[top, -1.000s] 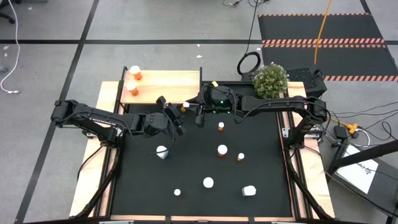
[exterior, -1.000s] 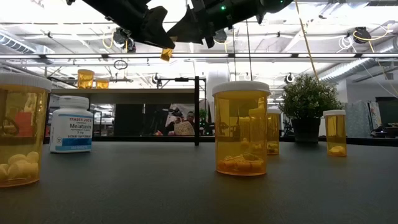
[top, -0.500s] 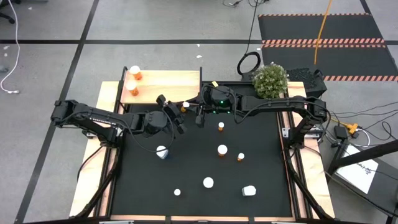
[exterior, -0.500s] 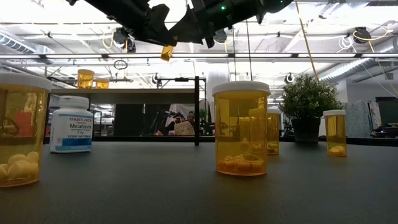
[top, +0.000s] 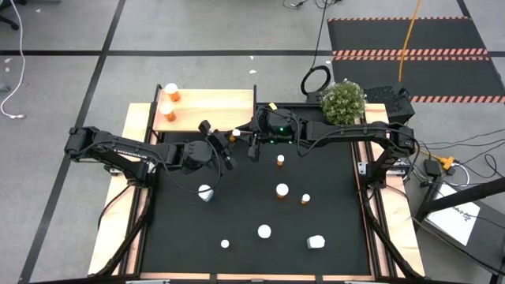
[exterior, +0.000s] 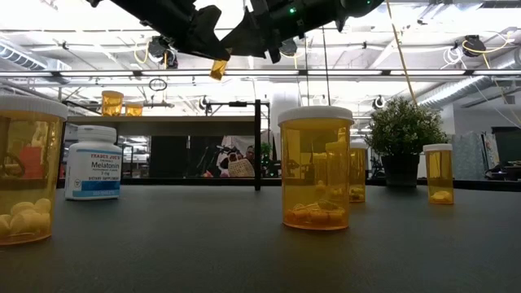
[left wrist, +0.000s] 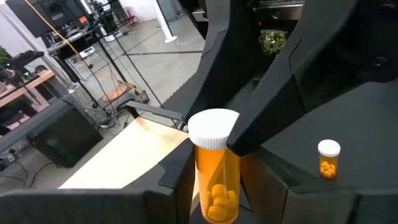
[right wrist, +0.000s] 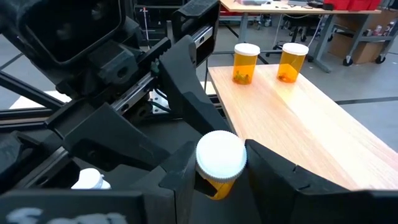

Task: Pick and place medicine bottles onto shelf by color
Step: Put the small orange pill bottle on the shelf

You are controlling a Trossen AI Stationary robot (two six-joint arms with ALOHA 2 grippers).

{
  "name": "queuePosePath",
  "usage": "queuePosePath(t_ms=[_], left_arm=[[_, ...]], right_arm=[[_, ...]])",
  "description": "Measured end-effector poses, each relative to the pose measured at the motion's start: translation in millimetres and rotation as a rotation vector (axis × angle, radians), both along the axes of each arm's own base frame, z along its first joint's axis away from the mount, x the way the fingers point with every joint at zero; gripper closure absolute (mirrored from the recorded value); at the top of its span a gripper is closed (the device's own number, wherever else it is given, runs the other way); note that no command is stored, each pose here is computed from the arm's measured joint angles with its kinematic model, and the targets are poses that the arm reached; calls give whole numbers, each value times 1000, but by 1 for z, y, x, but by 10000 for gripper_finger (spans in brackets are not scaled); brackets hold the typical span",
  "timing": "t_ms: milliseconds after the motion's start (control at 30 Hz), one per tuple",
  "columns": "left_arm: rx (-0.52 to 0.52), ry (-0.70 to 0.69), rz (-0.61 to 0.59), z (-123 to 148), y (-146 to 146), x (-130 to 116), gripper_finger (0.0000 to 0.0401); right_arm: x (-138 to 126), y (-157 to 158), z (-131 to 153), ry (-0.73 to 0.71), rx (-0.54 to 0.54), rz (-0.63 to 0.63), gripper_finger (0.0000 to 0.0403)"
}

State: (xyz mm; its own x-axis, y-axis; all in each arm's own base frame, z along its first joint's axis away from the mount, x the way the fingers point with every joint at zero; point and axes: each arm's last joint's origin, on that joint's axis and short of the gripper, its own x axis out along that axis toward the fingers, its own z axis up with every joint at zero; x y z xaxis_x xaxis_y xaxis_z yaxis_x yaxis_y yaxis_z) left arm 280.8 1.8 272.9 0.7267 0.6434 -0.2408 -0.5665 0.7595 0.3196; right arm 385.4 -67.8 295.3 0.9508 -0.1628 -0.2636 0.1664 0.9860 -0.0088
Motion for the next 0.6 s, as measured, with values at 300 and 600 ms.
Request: queuePosePath(t_ms=[300,600], left_arm=[[2,3,-6,0,0,0,279],[2,-2,-5,2,0,-1,279]], right_arm=[[0,0,0,-5,18,-5,236],[-9,3,12,-1,2,1,162]])
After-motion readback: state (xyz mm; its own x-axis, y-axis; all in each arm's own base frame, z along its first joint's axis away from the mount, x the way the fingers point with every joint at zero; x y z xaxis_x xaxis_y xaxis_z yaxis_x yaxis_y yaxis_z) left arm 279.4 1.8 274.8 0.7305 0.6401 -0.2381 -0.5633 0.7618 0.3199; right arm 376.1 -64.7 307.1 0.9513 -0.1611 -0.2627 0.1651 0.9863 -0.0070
